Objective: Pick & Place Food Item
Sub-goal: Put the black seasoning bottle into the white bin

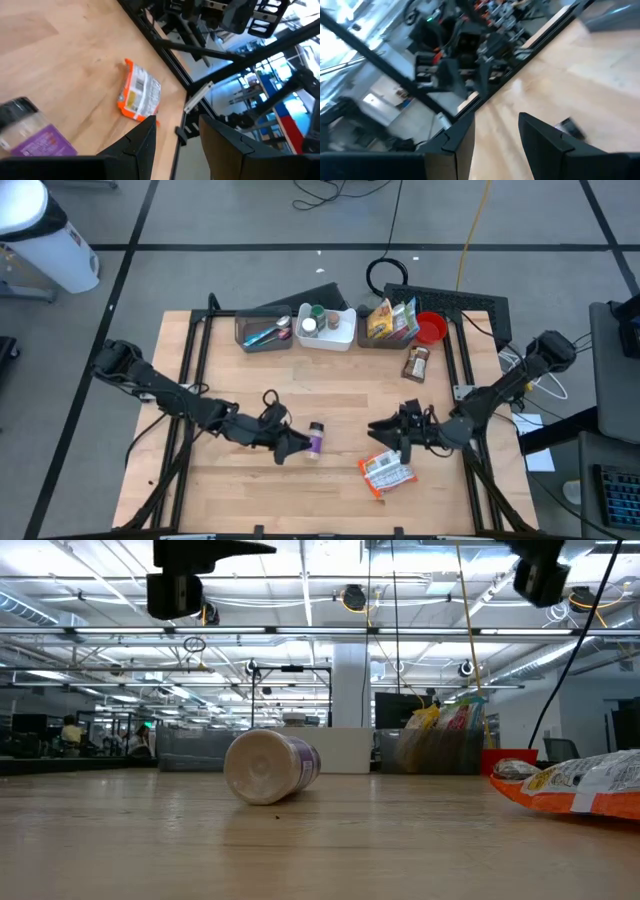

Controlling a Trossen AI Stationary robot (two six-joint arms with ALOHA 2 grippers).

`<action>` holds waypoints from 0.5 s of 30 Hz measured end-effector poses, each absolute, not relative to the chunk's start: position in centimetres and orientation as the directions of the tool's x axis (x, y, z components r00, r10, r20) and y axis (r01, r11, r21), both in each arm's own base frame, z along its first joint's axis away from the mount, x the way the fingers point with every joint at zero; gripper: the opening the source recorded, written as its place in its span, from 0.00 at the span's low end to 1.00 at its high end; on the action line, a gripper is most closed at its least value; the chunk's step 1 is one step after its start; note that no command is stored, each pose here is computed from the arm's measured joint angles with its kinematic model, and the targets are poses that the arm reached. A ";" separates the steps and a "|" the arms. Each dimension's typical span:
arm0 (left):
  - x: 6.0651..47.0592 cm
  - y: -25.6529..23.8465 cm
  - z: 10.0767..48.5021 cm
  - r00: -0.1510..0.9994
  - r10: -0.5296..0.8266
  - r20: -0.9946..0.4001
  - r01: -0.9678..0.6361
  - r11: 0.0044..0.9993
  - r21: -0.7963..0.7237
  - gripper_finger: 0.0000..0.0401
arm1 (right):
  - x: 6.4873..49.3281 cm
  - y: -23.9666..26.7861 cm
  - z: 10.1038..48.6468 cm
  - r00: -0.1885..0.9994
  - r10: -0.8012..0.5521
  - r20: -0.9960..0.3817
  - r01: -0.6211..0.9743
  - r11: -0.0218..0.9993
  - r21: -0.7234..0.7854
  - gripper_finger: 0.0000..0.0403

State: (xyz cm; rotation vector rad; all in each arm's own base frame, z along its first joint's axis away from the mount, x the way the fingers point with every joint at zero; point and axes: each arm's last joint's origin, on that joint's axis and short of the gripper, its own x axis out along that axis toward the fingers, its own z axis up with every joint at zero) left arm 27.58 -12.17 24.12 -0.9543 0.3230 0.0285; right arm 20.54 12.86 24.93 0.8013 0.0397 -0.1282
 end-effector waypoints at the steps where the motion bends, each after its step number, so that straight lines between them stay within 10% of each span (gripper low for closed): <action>1: 27.7 -12.0 24.1 0.952 -0.110 -0.286 -0.171 0.583 -0.794 0.40 | 20.8 12.5 24.9 0.989 -0.118 -0.088 0.145 0.689 0.710 0.36; 15: 29.6 -6.6 24.7 0.973 0.041 -0.229 -0.203 0.628 -0.751 0.40 | 23.2 6.8 24.6 0.926 -0.360 -0.113 0.326 0.614 0.718 0.36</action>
